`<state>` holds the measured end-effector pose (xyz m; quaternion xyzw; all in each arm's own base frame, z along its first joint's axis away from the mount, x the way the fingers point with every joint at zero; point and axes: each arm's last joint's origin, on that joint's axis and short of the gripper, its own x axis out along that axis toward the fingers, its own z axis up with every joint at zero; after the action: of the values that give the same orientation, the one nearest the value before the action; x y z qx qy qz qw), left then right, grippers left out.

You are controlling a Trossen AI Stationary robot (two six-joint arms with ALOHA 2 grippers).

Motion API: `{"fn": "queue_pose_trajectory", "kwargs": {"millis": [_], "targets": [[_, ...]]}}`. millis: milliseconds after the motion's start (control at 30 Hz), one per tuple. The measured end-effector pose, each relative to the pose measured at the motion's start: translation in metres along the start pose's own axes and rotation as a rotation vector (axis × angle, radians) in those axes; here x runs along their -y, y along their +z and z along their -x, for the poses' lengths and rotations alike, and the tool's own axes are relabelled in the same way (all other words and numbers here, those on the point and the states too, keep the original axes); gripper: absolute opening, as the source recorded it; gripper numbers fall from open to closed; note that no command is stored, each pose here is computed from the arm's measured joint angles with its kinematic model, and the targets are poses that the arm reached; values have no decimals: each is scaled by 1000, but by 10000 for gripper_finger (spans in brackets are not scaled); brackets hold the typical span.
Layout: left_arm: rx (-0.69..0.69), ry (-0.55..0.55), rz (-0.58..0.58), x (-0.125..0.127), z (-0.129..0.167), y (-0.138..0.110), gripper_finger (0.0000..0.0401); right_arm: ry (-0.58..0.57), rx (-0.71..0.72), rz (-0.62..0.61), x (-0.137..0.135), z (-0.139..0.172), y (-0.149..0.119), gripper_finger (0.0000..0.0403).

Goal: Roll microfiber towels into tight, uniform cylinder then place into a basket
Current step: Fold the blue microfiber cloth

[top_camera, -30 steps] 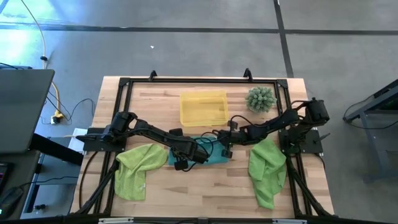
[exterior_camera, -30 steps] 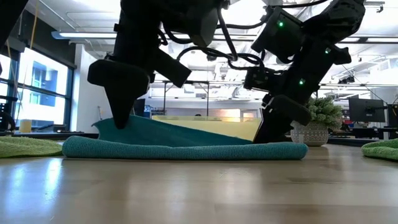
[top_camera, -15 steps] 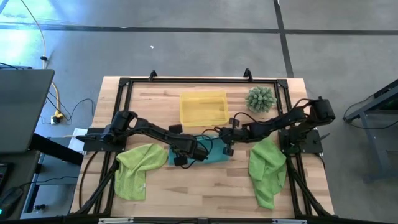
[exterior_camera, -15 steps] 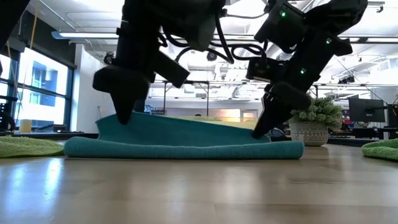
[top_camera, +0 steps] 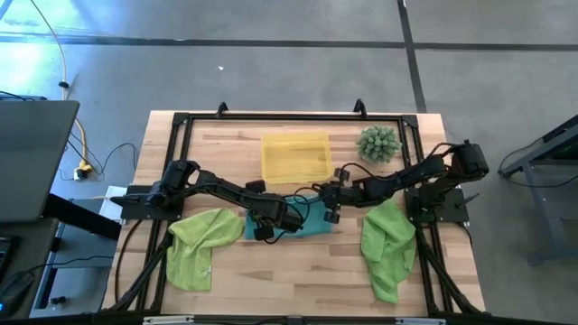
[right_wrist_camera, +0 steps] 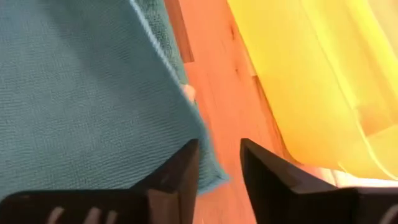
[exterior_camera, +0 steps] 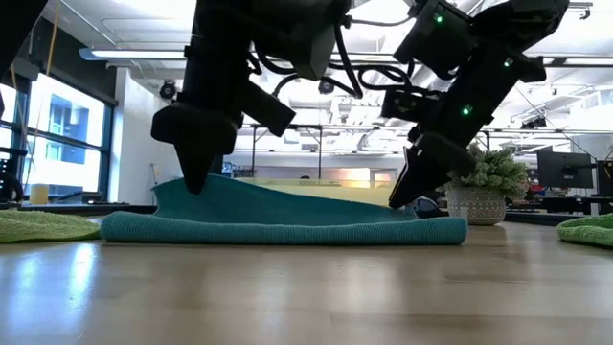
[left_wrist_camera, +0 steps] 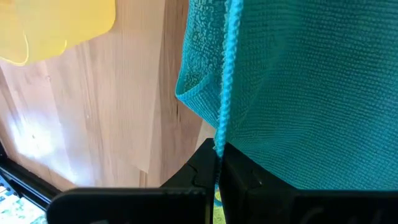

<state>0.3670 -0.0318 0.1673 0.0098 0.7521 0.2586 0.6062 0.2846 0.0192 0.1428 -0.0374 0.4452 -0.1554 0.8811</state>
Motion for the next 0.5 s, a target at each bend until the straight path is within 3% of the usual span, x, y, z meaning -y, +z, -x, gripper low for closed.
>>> {"fn": "queue_pose_trajectory", "kwargs": {"millis": [167,500], "targets": [[1,0,1,0,0,0,1,97,-5,-98,-7,5,0,134],[11,17,2,0,0,0,22,139,-25,-102,-30,-2,-8,135]]}}
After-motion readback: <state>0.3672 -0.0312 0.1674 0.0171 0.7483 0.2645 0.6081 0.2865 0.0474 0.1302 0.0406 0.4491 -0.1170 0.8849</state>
